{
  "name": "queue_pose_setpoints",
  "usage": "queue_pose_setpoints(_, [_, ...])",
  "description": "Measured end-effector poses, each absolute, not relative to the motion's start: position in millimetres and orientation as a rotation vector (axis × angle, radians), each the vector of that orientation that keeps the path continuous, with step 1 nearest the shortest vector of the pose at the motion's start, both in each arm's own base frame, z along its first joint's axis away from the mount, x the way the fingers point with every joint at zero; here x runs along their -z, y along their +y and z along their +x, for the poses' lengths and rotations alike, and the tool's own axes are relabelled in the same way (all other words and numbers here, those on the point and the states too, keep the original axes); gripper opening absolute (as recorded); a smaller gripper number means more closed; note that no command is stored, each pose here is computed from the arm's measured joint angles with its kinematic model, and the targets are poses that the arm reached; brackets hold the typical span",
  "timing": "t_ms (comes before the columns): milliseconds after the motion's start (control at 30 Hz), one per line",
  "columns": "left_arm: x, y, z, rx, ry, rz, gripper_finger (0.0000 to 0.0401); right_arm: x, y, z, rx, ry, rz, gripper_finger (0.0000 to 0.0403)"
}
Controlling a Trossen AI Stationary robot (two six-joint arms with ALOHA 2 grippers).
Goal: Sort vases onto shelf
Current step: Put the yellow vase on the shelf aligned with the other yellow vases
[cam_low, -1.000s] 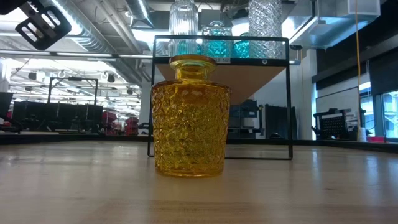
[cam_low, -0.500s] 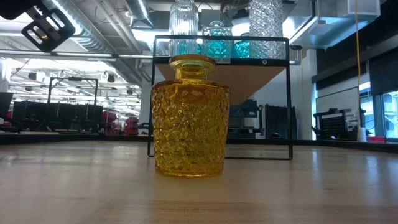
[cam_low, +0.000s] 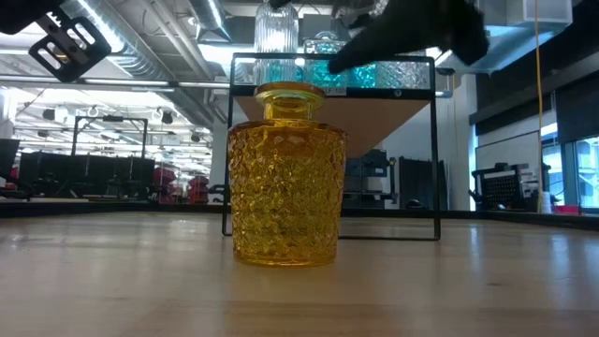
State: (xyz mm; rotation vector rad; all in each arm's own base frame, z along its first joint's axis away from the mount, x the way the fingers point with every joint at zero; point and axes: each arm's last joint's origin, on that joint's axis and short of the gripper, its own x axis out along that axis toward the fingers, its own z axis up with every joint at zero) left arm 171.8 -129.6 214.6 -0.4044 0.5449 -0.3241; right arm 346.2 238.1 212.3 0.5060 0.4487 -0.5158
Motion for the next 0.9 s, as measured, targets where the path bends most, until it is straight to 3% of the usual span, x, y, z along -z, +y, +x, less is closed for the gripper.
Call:
queue_pose_setpoints(233, [-214.6, -129.6, 171.7, 0.325, 0.546, -0.406, 0.0, -204.2, 221.1, 361.6, 0.434, 0.581, 0.446, 0.0319])
queue_pose_setpoints(567, [-214.2, -129.5, 171.5, 0.323, 0.552, -0.409, 0.0, -173.6, 225.9, 370.5, 0.4, 0.643, 0.347, 0.0325])
queue_pose_setpoints(700, [-214.1, -129.5, 171.6, 0.323, 0.552, -0.409, 0.0, -171.9, 228.6, 375.5, 0.395, 0.592, 0.368, 0.0296])
queue_pose_setpoints(900, [-214.0, -129.4, 171.5, 0.322, 0.554, -0.408, 0.0, -170.1, 228.1, 379.7, 0.368, 0.591, 0.375, 0.0192])
